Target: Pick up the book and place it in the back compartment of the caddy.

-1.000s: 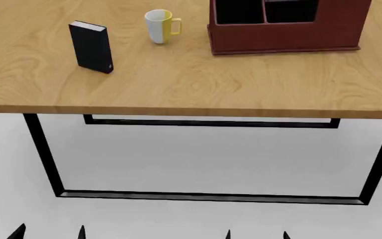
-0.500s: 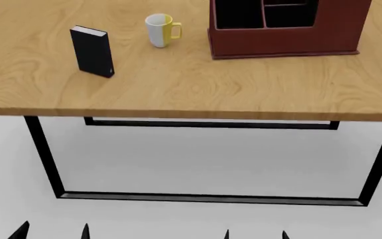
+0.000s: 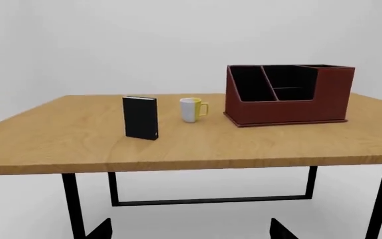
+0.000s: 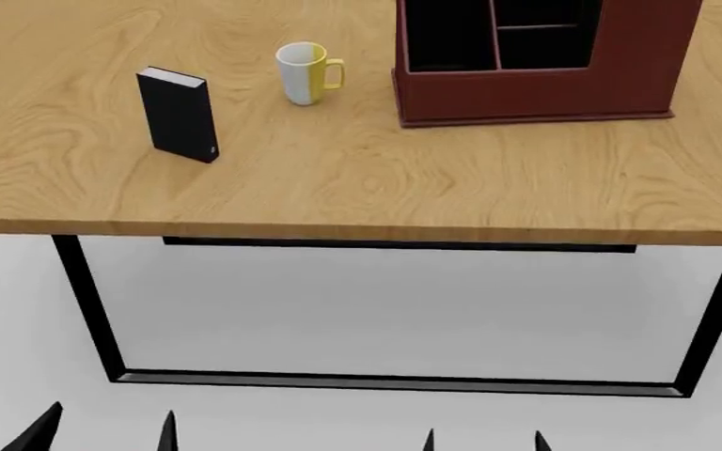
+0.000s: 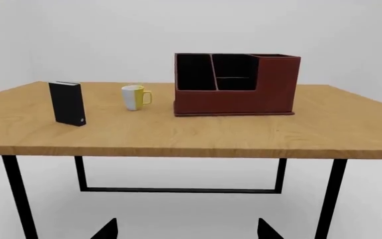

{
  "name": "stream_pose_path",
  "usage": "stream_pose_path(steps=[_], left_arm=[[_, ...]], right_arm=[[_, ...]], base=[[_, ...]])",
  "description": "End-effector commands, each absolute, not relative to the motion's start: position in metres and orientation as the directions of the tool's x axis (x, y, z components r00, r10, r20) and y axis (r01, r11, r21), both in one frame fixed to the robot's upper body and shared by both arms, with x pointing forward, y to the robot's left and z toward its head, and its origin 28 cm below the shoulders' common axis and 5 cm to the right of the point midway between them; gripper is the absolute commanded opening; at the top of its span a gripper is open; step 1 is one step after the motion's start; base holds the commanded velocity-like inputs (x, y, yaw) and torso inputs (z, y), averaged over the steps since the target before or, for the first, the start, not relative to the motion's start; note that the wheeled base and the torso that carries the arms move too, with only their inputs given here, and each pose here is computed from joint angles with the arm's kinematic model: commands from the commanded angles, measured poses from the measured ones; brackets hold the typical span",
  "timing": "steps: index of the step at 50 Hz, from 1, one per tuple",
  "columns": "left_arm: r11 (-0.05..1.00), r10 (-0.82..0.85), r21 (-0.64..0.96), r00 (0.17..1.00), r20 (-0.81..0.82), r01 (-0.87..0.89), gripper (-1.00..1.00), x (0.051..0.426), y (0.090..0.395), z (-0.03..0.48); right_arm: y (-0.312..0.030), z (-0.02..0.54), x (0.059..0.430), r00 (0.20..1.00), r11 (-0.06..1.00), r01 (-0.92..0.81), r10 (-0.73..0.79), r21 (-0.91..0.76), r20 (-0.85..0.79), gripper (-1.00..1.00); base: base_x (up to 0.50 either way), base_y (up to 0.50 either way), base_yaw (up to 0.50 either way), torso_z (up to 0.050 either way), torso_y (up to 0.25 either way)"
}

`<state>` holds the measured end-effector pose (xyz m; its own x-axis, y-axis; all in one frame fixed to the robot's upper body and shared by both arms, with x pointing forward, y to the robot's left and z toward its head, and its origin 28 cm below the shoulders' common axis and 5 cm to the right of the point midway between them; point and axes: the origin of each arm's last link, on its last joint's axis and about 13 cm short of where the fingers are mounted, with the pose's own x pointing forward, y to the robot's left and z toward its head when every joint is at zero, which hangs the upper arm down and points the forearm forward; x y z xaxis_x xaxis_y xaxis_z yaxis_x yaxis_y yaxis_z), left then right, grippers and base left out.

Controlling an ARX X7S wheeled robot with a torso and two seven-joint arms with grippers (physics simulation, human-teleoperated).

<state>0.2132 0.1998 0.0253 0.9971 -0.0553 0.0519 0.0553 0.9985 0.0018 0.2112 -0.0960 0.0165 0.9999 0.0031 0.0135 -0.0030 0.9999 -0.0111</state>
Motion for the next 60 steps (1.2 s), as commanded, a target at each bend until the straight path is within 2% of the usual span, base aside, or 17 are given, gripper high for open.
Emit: stream_pose_path(steps=[1, 11, 15, 34, 35, 37, 60], left_arm=[[0.998, -0.066, 0.014, 0.996, 0.057, 0.065, 1.00, 0.214, 0.200, 0.027], [0.997, -0.077, 0.022, 0.995, 0.063, 0.075, 1.00, 0.213, 0.201, 0.030], [0.998, -0.050, -0.026, 0.998, 0.039, 0.051, 1.00, 0.211, 0.201, 0.032], [0.998, -0.063, -0.023, 0.996, 0.068, 0.065, 1.00, 0.213, 0.210, 0.060], [0.998, -0.058, 0.034, 0.987, 0.149, 0.053, 1.00, 0.224, 0.221, 0.100], [0.997, -0.048, 0.058, 0.992, 0.117, 0.042, 1.00, 0.224, 0.222, 0.103], [0.996, -0.024, 0.089, 0.988, 0.150, 0.010, 1.00, 0.225, 0.236, 0.137]], right_arm=[[-0.096, 0.018, 0.211, 1.000, 1.000, 0.000, 0.000, -0.012, 0.016, 1.00], [-0.097, 0.020, 0.211, 1.000, 1.000, 0.006, -0.005, -0.012, 0.025, 1.00], [-0.098, 0.026, 0.211, 0.999, 1.000, 0.018, -0.018, -0.019, 0.040, 1.00], [-0.124, 0.106, 0.208, 0.965, 0.988, 0.151, -0.139, -0.035, 0.222, 1.00], [-0.152, 0.144, 0.205, 0.918, 0.954, 0.288, -0.250, -0.084, 0.308, 1.00], [-0.143, 0.169, 0.190, 0.895, 0.964, 0.254, -0.204, -0.078, 0.396, 1.00], [-0.152, 0.224, 0.179, 0.834, 0.949, 0.296, -0.201, -0.111, 0.513, 1.00]], base=[[0.00, 0.00, 0.00, 0.050, 0.000], [0.00, 0.00, 0.00, 0.050, 0.000], [0.00, 0.00, 0.00, 0.050, 0.000], [0.00, 0.00, 0.00, 0.000, 0.000], [0.00, 0.00, 0.00, 0.000, 0.000], [0.00, 0.00, 0.00, 0.000, 0.000], [0.00, 0.00, 0.00, 0.000, 0.000]])
